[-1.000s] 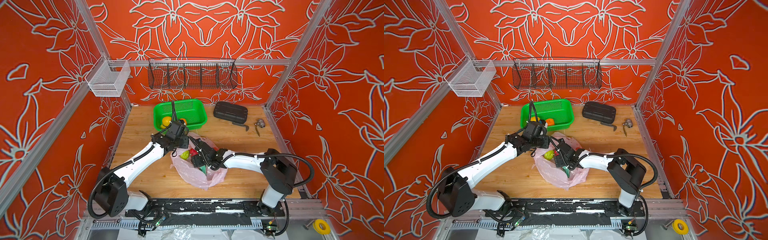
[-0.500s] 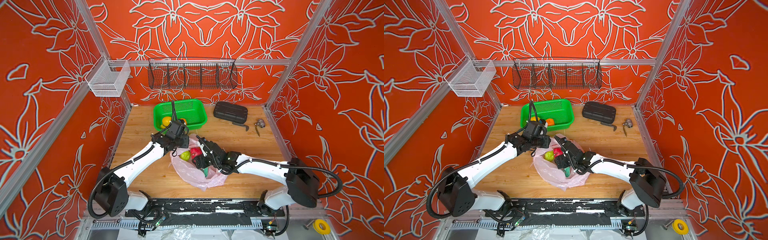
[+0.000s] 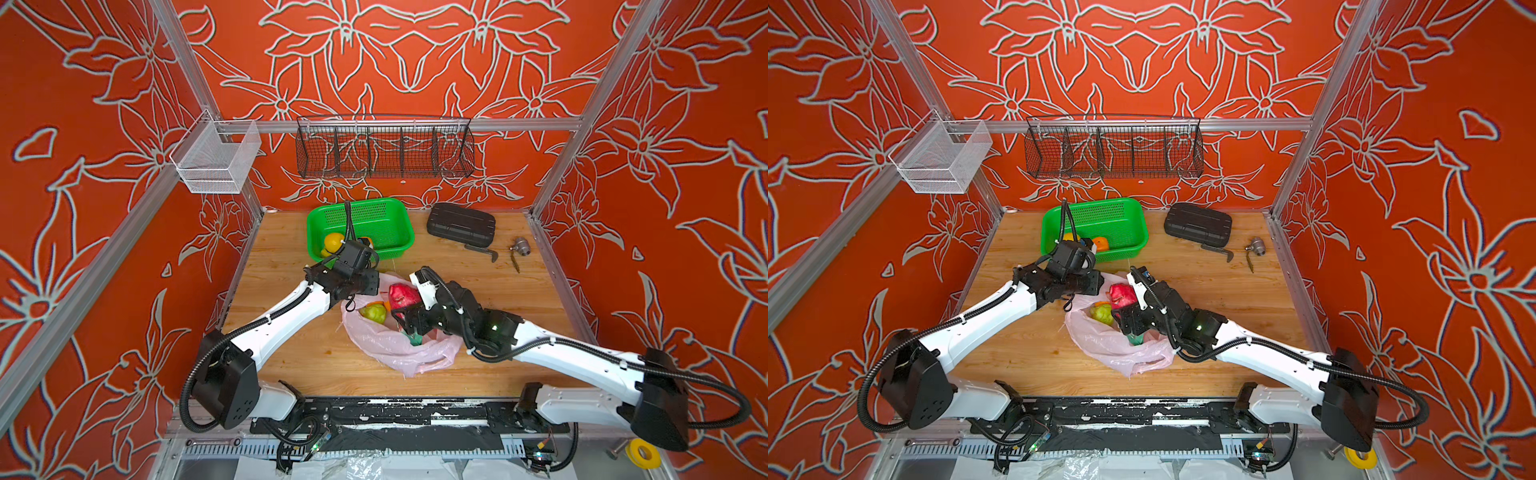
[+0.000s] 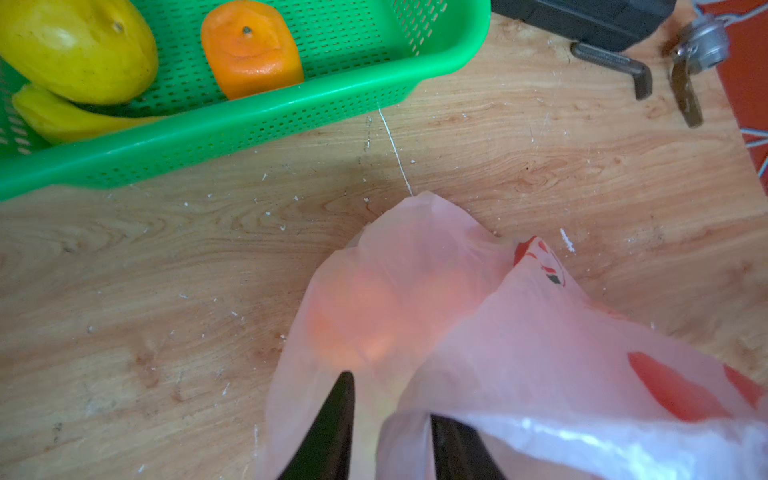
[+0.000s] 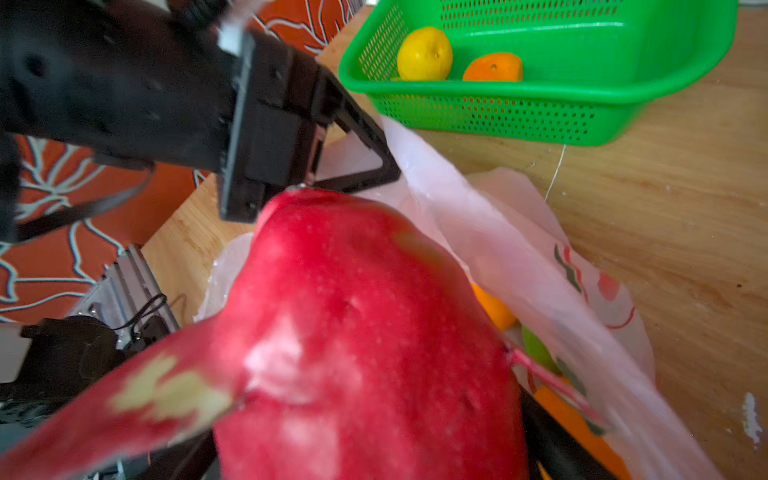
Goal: Untie the knot of the plastic bag and take out the fruit
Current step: 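Lift the dragon fruit out of the bag with the right gripper, then pass the dragon fruit to the left gripper and close it on the fruit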
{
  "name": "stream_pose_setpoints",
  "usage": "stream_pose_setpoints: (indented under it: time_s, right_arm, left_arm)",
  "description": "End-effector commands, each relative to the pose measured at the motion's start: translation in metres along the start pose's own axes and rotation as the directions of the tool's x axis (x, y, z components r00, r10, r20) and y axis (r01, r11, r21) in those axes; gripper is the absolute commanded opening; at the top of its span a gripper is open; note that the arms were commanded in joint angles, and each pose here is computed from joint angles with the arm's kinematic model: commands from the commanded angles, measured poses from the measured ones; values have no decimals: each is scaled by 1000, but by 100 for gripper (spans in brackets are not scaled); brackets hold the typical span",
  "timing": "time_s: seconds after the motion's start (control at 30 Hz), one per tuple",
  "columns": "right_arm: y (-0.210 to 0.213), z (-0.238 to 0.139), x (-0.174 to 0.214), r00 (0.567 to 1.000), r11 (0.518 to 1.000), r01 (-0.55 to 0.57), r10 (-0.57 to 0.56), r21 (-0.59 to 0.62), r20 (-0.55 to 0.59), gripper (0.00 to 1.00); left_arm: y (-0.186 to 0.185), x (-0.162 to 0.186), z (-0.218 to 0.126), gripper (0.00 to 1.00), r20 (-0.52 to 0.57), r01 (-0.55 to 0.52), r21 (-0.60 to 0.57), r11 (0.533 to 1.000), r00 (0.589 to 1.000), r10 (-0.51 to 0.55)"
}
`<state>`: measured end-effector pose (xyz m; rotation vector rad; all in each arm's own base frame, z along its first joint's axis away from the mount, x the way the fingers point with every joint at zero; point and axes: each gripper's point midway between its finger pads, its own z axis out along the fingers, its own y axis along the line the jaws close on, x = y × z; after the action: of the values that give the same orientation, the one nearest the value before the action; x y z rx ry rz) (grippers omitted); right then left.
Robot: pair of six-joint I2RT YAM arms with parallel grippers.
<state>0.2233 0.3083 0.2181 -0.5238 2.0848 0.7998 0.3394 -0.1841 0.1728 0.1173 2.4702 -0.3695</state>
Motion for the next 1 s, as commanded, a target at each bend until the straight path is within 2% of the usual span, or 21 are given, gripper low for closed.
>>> stream_pose_setpoints:
  time_s: [0.0, 0.13, 0.37, 0.47, 0.57, 0.7, 0.8, 0.97]
  right_arm:
    - [6, -21, -42, 982, 999, 47, -47, 4, 180, 62]
    - [-7, -31, -67, 964, 994, 86, -102, 73, 247, 61]
    - [-21, -38, -99, 920, 975, 185, -216, 125, 328, 61]
    - [-23, -39, -102, 897, 952, 276, -305, 134, 320, 61]
    - [-24, -39, -103, 864, 920, 366, -392, 139, 316, 60]
    - [-23, -38, -106, 841, 896, 423, -443, 133, 311, 59]
    - [-18, -42, -110, 820, 884, 451, -465, 124, 335, 59]
    - [-15, -47, -116, 815, 888, 444, -456, 120, 359, 59]
  left_arm:
    - [-3, -12, -15, 48, 36, 11, 15, 1000, 999, -11]
    - [-13, -22, -37, 61, 82, 26, 79, 997, 996, -33]
    - [-40, -46, -97, 75, 179, 76, 250, 965, 976, -123]
    - [-55, -53, -122, 80, 191, 115, 354, 928, 963, -193]
    - [-70, -54, -134, 84, 133, 171, 440, 882, 959, -252]
    - [-99, -54, -143, 100, 66, 175, 555, 813, 965, -253]
    - [-114, -51, -141, 98, 67, 135, 576, 806, 975, -211]
    - [-129, -48, -131, 98, 76, 83, 578, 812, 985, -155]
